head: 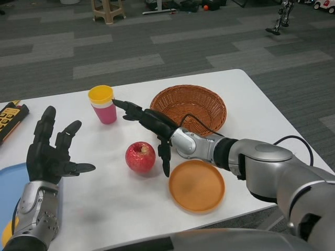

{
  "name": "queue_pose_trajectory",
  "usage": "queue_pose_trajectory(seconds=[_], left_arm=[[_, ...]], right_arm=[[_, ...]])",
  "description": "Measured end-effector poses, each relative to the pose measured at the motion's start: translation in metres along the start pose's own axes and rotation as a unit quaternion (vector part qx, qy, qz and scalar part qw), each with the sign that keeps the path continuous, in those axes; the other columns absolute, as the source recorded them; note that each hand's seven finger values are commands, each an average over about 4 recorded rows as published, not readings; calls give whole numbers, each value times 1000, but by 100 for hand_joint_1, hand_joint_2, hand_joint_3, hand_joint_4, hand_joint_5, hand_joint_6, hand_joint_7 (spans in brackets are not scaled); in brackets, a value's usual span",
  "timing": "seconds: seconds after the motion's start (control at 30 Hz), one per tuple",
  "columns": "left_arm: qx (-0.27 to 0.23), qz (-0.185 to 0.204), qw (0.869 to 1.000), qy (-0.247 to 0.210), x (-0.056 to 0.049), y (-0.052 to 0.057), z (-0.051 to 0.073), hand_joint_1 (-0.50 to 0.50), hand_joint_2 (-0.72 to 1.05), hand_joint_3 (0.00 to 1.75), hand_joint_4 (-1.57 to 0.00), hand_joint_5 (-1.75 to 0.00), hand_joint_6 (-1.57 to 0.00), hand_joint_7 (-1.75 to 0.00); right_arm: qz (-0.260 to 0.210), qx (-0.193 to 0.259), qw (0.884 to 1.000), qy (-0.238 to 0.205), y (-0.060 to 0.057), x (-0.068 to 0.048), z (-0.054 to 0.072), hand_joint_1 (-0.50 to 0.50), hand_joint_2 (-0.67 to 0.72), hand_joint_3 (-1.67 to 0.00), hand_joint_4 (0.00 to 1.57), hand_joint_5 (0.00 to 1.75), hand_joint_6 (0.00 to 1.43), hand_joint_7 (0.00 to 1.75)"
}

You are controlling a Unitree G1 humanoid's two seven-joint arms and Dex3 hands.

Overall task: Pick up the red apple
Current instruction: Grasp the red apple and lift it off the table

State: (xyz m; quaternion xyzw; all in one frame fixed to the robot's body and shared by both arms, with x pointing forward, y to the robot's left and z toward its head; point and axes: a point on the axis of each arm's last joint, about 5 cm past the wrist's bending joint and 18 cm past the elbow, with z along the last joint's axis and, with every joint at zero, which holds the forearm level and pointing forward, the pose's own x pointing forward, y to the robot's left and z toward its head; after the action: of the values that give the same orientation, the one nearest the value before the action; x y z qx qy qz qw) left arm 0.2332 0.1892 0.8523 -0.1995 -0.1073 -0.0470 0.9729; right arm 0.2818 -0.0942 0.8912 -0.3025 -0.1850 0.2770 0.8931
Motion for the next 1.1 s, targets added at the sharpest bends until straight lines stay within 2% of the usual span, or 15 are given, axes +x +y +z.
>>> queue_pose_trajectory(seconds=[0.1,0.5,0.73,1.1], left_arm=[[0,-1,1000,1,0,0,0,-8,-2,0,0,-103,0,-28],[-1,-11,1000,5,-1,-4,-2,-8,-2,0,0,-103,0,-28],[-1,-10,1000,5,-2,-4,-2,-8,-2,0,0,-103,0,-28],[-4,-11,1000,7,-2,-4,-3,-6,-2,0,0,-103,0,-28]], right_arm=[[7,-1,1000,5,3,1,0,-46,66,0,39,0,0,0],[55,-32,998,22,20,1,-3,-46,66,0,40,0,0,0],[48,-46,997,48,19,1,-9,-46,66,0,40,0,0,0],[26,-40,997,67,20,4,-11,-46,66,0,41,0,0,0]])
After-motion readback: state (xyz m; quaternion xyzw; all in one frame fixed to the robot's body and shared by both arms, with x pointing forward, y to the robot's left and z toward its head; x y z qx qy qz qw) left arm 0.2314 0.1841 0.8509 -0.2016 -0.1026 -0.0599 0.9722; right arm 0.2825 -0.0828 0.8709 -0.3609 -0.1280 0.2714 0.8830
